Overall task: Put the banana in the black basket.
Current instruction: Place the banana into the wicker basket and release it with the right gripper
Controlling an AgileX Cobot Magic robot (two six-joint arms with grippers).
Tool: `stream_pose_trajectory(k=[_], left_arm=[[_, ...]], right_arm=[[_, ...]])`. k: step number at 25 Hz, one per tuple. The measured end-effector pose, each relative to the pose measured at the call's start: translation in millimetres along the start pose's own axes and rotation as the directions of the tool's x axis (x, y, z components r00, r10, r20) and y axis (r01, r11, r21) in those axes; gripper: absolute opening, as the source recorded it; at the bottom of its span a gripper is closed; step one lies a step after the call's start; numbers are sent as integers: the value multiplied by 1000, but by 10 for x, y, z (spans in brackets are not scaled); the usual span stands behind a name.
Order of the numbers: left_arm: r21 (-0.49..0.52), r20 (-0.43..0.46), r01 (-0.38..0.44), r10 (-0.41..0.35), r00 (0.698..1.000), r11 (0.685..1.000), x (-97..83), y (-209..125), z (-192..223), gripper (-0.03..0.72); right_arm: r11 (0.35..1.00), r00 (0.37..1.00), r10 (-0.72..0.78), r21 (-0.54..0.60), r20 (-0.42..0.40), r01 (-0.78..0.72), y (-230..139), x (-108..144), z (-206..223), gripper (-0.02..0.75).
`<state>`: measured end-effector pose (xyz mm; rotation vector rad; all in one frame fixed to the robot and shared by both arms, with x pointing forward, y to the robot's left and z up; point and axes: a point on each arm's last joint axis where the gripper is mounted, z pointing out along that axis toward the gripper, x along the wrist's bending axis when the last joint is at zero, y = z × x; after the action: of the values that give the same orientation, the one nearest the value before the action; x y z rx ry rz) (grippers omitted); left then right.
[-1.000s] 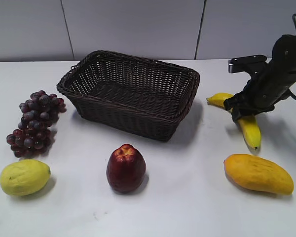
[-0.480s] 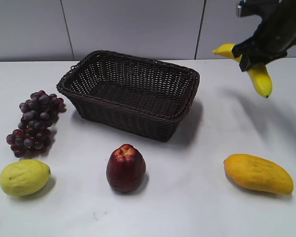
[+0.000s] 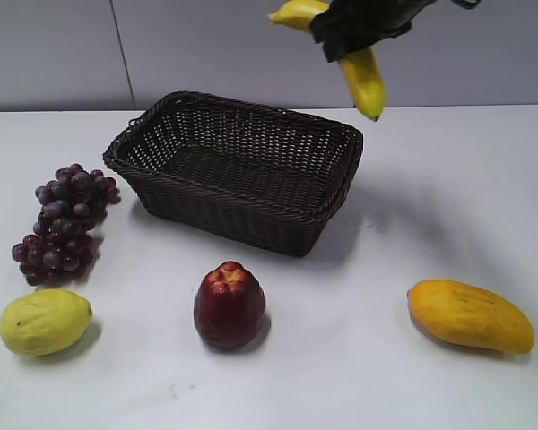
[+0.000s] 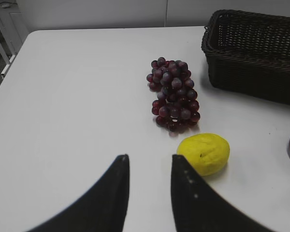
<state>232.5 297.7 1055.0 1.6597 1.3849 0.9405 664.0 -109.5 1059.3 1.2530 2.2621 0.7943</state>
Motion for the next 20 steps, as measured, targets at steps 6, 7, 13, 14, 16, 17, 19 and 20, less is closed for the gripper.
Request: stream_pose_trajectory(k=[6,7,13,14,16,17,19,20], left_arm=[[0,0,0,0,1000,1000,0,0,0,221],[0,0,0,0,1000,1000,0,0,0,221],[0,0,0,0,1000,1000,0,0,0,221],[0,0,0,0,1000,1000,0,0,0,221],[0,0,0,0,1000,1000,0,0,0,221],[0,0,0,0,1000,1000,0,0,0,221],[0,0,0,0,1000,1000,0,0,0,221],[0,0,0,0,1000,1000,0,0,0,221]], right_arm=[[993,992,-102,-58,-68,98,-9,562,367,342],[993,991,-111,-57,-77,107,-38,631,452,342],[989,984,-149,-20,-98,148,-245,834,881,342],[989,984,-150,-4,-100,150,-292,842,950,342],[987,982,-158,24,-101,161,-373,851,1061,342],[985,982,-163,35,-101,167,-407,855,1106,342],[984,981,-168,46,-100,174,-440,857,1150,342],[983,980,-170,46,-100,176,-443,858,1155,346]])
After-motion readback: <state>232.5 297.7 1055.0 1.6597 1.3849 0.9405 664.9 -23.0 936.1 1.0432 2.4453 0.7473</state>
